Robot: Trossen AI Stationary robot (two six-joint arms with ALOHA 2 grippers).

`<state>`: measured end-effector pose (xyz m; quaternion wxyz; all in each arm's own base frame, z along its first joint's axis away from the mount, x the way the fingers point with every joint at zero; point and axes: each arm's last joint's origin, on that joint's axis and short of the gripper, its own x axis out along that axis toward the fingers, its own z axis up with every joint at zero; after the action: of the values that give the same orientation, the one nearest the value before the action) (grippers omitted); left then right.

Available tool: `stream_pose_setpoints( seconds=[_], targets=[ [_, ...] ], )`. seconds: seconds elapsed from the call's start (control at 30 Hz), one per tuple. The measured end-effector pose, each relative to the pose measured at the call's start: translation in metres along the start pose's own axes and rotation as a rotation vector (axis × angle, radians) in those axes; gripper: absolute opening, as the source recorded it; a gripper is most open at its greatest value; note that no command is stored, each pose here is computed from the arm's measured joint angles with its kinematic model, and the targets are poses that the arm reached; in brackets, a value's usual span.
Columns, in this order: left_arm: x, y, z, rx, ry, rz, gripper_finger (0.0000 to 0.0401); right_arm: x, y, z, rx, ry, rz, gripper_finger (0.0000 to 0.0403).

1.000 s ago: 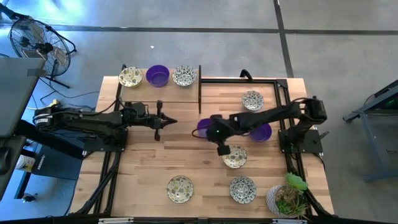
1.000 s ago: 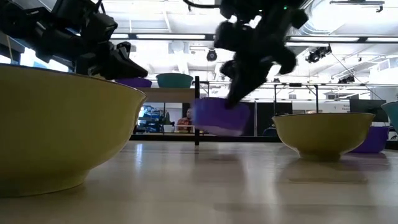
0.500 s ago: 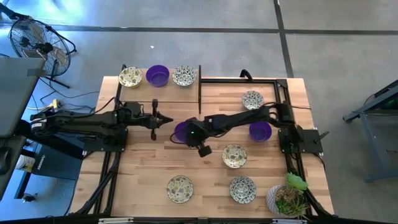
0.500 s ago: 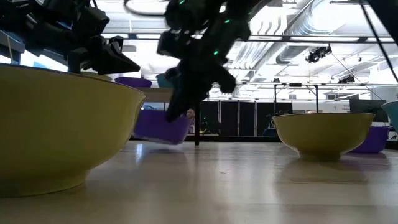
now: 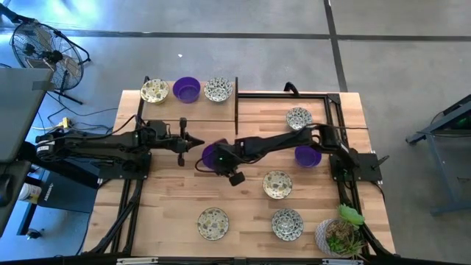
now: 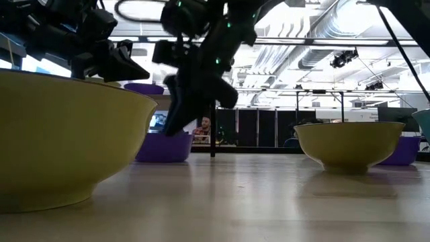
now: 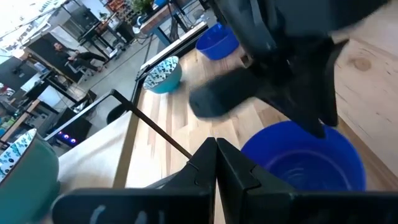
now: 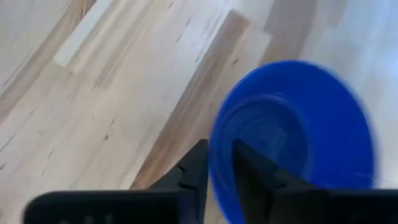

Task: Pick & Place Mini bowls
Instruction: Stack the top blue bowl on the blue bowl on the shelf

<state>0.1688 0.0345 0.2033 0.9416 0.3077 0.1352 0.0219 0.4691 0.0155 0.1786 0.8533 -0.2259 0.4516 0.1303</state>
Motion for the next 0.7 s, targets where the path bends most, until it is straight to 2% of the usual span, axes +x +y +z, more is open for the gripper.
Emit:
stream_pose_setpoints(
  seconds=[0.1, 0.2, 0.27, 0.4, 0.6, 0.7],
  targets=[
    [0.000, -0.001, -0.001, 0.006, 0.013, -0.011, 0.0000, -0.017, 0.000, 0.007, -0.004, -0.008, -0.040, 0.0097],
    [0.001, -0.003, -0.004, 0.003, 0.036, -0.036, 0.0000, -0.034, -0.004, 0.006, 0.041, -0.009, -0.003, 0.0098],
    [0.001, -0.005, -0.005, 0.001, 0.033, -0.061, 0.0000, -0.044, -0.004, 0.001, 0.061, -0.001, -0.001, 0.0079],
    [0.001, -0.004, -0.001, -0.019, -0.007, -0.097, 0.0000, -0.054, 0.006, -0.020, 0.073, 0.001, -0.047, 0.0015],
    [0.001, 0.000, 0.008, -0.029, 0.020, -0.145, 0.0000, -0.075, 0.031, -0.060, 0.202, -0.259, -0.092, 0.0017],
    [0.003, 0.001, 0.017, -0.023, 0.033, -0.187, 0.0000, -0.088, 0.044, -0.084, 0.263, -0.392, -0.135, 0.0005]
  ],
)
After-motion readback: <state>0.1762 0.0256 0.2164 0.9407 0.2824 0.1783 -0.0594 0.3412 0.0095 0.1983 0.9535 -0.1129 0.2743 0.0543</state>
